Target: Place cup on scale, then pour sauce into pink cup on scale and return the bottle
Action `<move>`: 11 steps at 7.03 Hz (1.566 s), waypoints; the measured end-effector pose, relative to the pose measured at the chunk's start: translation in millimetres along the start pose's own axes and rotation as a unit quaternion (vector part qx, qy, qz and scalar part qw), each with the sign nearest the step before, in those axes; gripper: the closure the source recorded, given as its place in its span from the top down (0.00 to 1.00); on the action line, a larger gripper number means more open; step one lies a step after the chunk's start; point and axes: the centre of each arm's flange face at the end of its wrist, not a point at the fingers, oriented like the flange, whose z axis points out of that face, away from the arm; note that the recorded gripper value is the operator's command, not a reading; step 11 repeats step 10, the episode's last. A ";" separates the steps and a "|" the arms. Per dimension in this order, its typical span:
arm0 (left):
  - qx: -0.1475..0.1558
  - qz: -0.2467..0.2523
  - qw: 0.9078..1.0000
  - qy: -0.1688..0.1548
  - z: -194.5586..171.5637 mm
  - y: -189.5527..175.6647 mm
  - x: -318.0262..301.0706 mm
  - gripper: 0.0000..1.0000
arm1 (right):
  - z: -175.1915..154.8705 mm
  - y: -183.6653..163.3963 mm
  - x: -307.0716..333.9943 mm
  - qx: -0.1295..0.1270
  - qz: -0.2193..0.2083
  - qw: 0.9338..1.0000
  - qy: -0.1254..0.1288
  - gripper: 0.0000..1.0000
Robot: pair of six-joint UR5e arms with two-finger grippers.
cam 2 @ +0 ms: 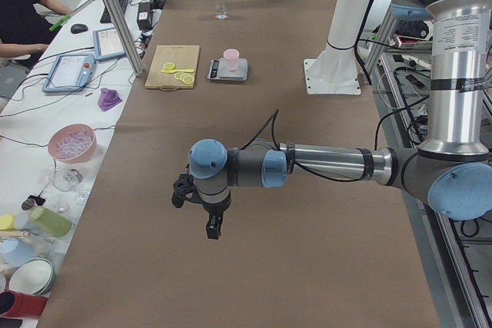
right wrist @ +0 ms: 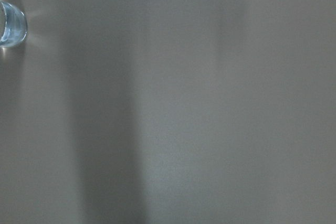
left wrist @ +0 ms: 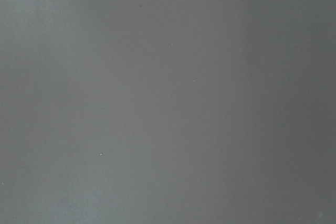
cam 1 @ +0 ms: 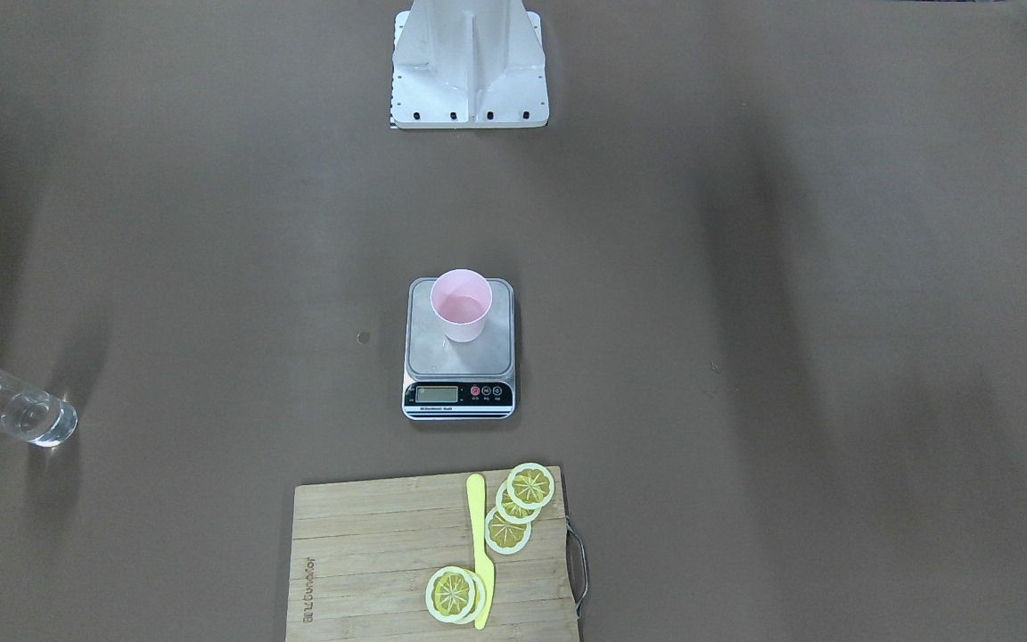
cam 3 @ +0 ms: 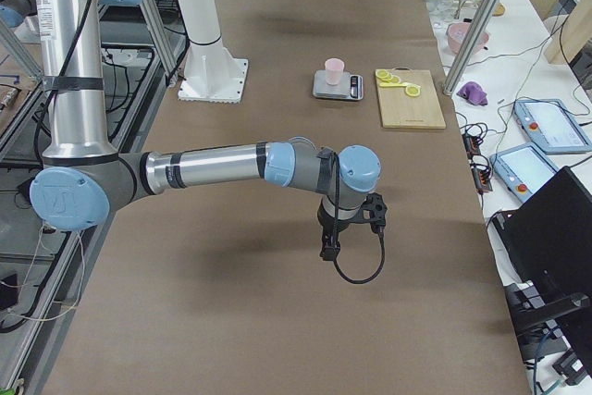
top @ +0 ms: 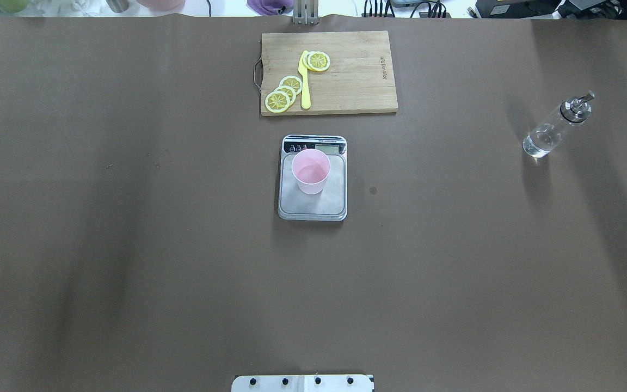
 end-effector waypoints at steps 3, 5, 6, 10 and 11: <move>0.000 0.000 1.000 0.000 0.0 0.0 -0.2 0.98 | -0.6 -0.3 1.3 0.001 0.001 1.000 0.000 1.00; 0.000 0.000 1.000 0.000 0.0 0.0 -0.2 0.98 | -0.9 -1.3 1.4 0.001 0.000 1.000 0.001 1.00; 0.000 0.000 1.000 0.000 -0.1 -0.2 -0.1 0.98 | -1.0 -1.5 1.3 0.002 0.000 1.000 0.001 1.00; -0.001 -0.002 1.000 -0.001 0.9 0.1 -1.2 0.98 | -3.3 -3.6 -0.5 0.004 -0.001 1.000 0.001 1.00; -0.001 -0.002 1.000 -0.001 0.9 0.1 -1.2 0.98 | -3.3 -3.6 -0.5 0.004 -0.001 1.000 0.001 1.00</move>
